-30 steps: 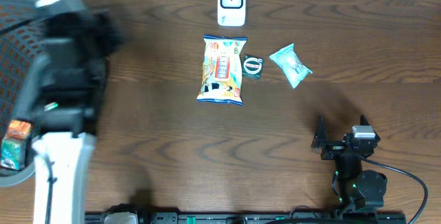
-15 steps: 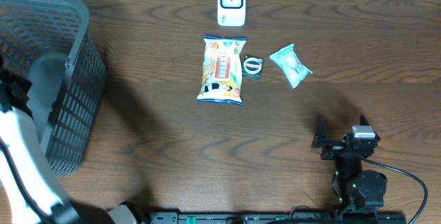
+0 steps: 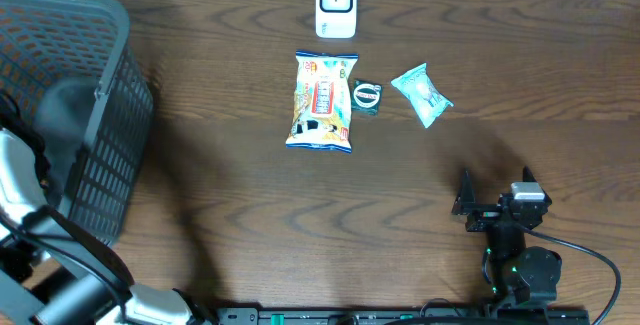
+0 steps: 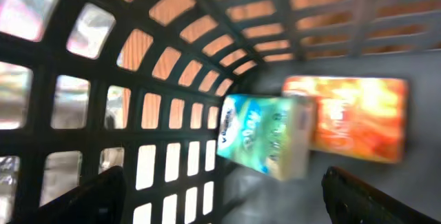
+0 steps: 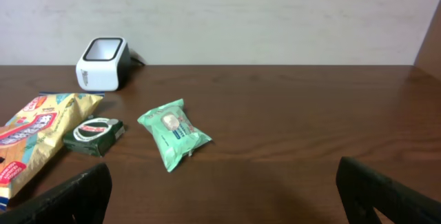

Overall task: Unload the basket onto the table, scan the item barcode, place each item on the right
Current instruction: 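Move the left gripper back down into the grey basket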

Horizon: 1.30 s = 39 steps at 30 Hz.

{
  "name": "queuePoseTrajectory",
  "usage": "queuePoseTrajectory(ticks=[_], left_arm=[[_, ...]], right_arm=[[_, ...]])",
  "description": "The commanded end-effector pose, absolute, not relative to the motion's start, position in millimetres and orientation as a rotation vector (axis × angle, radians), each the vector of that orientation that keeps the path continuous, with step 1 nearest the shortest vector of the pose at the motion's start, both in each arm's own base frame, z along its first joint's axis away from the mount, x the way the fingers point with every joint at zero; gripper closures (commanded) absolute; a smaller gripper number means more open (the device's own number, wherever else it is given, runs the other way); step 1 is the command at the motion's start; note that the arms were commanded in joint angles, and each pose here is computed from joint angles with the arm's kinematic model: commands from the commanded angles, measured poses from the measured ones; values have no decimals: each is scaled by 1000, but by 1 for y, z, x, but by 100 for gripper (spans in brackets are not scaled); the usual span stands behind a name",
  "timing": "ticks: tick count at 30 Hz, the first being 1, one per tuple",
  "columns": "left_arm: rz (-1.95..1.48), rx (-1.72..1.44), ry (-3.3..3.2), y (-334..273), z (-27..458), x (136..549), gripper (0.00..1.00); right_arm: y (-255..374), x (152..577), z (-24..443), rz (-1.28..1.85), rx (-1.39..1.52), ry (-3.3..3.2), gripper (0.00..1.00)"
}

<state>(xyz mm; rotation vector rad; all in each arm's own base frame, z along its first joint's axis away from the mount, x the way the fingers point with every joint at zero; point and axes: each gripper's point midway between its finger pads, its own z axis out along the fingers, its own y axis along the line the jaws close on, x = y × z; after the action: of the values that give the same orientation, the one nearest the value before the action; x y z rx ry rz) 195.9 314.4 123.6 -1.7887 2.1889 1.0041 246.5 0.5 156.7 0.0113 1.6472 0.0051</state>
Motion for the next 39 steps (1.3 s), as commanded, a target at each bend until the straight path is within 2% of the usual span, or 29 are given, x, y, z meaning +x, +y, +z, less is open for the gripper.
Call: queuePoseTrajectory(ticks=[1, 9, 20, 25, 32, 39], left_arm=[[1078, -1868, 2152, 323, 112, 183, 10], [932, -1925, 2215, 323, 73, 194, 10], [866, -1913, 2189, 328, 67, 206, 11], [693, -1841, 2279, 319, 53, 223, 11], [790, -1838, 2309, 318, 48, 208, 11], [854, -1863, 2298, 324, 51, 195, 22]], right_arm=[[-1, 246, 155, 9, 25, 1651, 1], [-1, 246, 155, 9, 25, 1651, 1], [-1, 246, 155, 9, 25, 1651, 1], [-1, 246, 155, 9, 25, 1651, 1], [-1, 246, 155, 9, 25, 1651, 1], [-1, 246, 155, 9, 25, 1651, 1]])
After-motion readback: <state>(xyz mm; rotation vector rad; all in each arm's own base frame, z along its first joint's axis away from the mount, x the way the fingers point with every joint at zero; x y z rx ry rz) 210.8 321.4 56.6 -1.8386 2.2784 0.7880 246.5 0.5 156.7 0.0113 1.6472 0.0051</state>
